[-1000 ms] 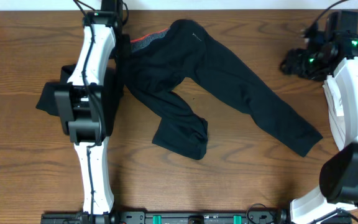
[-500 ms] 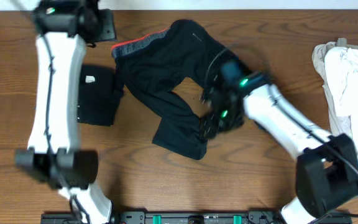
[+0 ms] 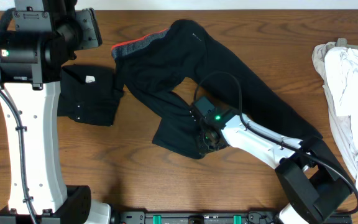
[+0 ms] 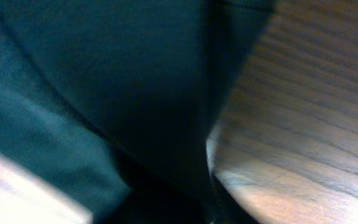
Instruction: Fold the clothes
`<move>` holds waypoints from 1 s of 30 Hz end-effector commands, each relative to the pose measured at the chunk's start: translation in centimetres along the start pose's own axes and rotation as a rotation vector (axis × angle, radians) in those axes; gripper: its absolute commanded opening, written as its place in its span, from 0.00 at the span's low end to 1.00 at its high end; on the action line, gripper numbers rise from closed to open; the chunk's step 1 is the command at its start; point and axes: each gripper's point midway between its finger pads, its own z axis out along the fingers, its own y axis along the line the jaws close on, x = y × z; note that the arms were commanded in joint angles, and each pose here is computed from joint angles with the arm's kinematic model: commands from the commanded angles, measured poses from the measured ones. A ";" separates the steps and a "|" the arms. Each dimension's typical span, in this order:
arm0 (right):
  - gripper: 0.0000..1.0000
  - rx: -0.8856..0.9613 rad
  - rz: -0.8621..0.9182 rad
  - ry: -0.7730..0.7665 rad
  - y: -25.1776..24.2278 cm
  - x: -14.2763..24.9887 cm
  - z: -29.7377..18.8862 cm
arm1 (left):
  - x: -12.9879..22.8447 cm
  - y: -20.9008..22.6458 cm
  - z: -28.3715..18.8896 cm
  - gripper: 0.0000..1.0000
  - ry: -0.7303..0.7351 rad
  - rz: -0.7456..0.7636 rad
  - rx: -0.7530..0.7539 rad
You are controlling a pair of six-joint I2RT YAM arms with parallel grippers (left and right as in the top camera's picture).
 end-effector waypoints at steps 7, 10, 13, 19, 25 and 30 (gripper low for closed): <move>0.01 0.406 -0.068 -0.186 -6.7 -3.6 -8.8 | -0.2 0.1 -0.3 0.60 -0.010 -0.013 -0.001; 0.01 0.568 -0.229 -0.271 -8.2 -5.2 -15.4 | -0.4 0.1 -0.3 0.60 -0.019 -0.014 0.001; 0.07 0.552 -0.389 -0.335 -6.9 -6.0 -19.4 | -0.6 0.1 -0.3 0.61 -0.027 -0.014 0.002; 0.24 0.542 -0.528 -0.333 -5.3 -4.8 -20.7 | -0.7 0.0 -0.3 0.61 -0.030 -0.014 0.002; 0.58 0.562 -0.520 -0.214 -6.3 -2.3 -19.1 | -0.8 0.0 -0.3 0.62 -0.034 -0.015 0.004; 0.92 0.484 -0.184 -0.176 -8.4 -0.8 -17.9 | -0.8 0.0 -0.3 0.68 -0.032 -0.014 0.003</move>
